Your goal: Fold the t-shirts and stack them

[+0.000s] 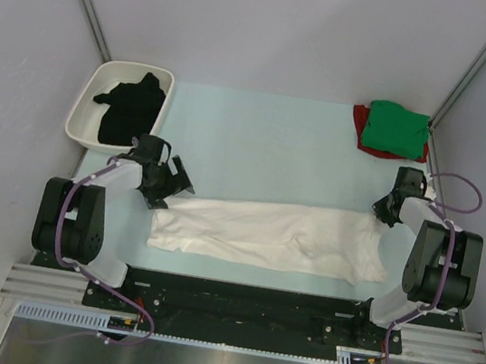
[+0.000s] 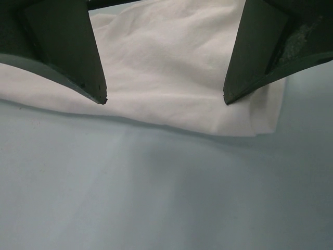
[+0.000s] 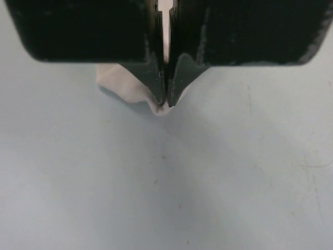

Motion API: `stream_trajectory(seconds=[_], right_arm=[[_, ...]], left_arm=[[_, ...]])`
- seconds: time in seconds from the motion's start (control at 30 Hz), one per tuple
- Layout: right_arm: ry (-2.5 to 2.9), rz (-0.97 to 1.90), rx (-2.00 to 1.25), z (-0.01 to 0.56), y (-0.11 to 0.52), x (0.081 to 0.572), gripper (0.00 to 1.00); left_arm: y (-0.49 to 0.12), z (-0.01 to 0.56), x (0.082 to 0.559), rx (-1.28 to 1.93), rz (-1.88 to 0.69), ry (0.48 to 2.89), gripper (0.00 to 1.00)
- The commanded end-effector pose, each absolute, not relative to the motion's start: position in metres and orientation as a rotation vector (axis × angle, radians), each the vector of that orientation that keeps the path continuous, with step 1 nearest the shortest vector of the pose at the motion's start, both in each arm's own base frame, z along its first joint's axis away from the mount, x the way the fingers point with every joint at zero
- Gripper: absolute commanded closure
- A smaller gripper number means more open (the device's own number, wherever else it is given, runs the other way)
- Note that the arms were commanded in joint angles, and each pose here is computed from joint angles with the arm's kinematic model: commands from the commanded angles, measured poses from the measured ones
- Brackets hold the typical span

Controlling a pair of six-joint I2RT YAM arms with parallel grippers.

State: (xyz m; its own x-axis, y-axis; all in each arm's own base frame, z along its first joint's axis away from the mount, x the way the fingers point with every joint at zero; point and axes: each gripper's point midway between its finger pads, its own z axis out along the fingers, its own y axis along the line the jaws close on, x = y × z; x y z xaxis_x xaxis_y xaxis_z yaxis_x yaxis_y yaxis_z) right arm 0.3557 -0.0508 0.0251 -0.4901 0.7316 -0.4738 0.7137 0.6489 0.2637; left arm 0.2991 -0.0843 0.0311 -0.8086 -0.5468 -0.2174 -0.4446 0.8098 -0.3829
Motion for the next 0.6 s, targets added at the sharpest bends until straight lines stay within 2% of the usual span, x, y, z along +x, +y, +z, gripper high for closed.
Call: stream_trajectory(seconds=[0.0, 0.23, 0.27, 0.3, 0.33, 0.4, 0.43, 0.47, 0.57], right_arm=[[2.149, -0.128, 1.167, 0.069, -0.088, 0.354, 1.00], [2.081, -0.067, 1.194, 0.085, -0.095, 0.359, 1.00], [2.083, -0.050, 1.186, 0.086, -0.093, 0.361, 0.93], [2.098, 0.003, 1.170, 0.086, -0.086, 0.364, 0.78], [2.095, 0.028, 1.156, 0.088, -0.083, 0.368, 0.53], [2.083, 0.049, 1.144, 0.097, -0.082, 0.371, 0.31], [2.062, 0.053, 1.135, 0.106, -0.082, 0.372, 0.12], [2.047, 0.057, 1.126, 0.113, -0.081, 0.372, 0.03], [1.956, 0.070, 1.058, 0.157, -0.078, 0.370, 0.00]], left_arm=[[-0.056, 0.032, 0.299, -0.796, -0.344, 2.634, 0.00], [-0.048, 0.035, 0.306, -0.825, -0.352, 2.613, 0.00], [-0.049, 0.036, 0.307, -0.822, -0.353, 2.614, 0.00], [-0.049, 0.039, 0.310, -0.812, -0.359, 2.607, 0.00], [-0.049, 0.043, 0.312, -0.805, -0.363, 2.597, 0.00], [-0.050, 0.053, 0.318, -0.789, -0.379, 2.575, 0.00], [-0.052, 0.060, 0.318, -0.777, -0.389, 2.572, 0.00], [-0.052, 0.071, 0.321, -0.763, -0.407, 2.546, 0.00], [-0.057, 0.109, 0.325, -0.697, -0.439, 2.493, 0.00]])
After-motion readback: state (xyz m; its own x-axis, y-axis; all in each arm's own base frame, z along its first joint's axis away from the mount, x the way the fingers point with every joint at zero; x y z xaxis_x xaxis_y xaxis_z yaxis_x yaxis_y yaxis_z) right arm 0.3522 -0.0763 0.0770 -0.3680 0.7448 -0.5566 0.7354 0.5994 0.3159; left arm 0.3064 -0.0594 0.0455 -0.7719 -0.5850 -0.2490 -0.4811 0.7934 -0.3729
